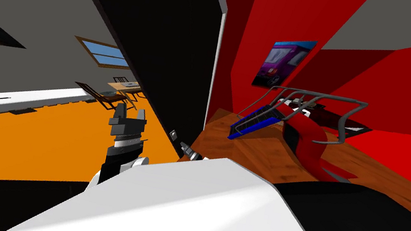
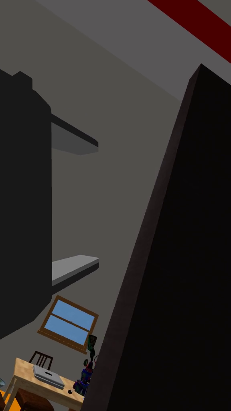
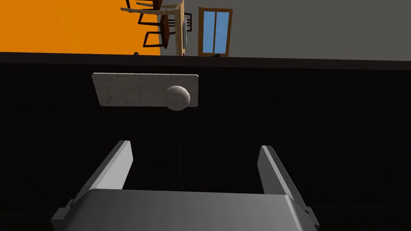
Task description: Push the door open
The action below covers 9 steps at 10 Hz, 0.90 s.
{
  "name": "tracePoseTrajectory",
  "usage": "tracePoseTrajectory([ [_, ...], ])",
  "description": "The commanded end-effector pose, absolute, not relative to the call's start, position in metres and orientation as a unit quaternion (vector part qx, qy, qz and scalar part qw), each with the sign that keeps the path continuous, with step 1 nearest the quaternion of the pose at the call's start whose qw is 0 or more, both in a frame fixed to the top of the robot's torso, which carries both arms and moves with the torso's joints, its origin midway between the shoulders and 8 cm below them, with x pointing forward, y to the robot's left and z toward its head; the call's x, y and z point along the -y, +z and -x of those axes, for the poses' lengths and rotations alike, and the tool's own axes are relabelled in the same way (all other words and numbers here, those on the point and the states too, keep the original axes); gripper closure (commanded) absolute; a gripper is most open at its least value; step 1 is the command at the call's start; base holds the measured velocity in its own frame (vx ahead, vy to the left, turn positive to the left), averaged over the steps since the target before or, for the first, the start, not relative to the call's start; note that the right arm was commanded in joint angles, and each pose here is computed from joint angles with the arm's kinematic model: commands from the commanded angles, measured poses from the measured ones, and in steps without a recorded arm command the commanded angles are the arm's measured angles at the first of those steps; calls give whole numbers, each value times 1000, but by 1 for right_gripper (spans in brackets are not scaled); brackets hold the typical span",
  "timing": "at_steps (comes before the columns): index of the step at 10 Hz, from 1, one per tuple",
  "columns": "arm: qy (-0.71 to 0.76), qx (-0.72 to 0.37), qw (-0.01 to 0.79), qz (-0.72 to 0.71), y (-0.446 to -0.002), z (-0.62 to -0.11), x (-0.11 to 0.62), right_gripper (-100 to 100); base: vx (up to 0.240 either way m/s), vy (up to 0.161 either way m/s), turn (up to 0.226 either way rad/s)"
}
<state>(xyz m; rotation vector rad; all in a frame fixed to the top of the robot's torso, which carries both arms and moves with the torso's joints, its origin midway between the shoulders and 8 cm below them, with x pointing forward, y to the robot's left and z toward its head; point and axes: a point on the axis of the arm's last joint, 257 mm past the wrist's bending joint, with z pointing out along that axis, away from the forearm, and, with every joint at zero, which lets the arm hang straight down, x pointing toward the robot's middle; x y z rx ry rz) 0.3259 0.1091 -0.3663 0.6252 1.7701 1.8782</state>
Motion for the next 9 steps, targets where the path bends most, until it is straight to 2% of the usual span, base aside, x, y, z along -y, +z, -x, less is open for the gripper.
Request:
tracePoseTrajectory([
  [1, 682, -657, 230, -223, -376, -320, -112, -100, 133, -49, 17],
  [5, 677, -670, 218, -216, -387, -311, -116, -100, 126, -42, 11],
  [9, 671, -672, 222, -219, -393, -313, -110, -100, 97, 135, 27],
])
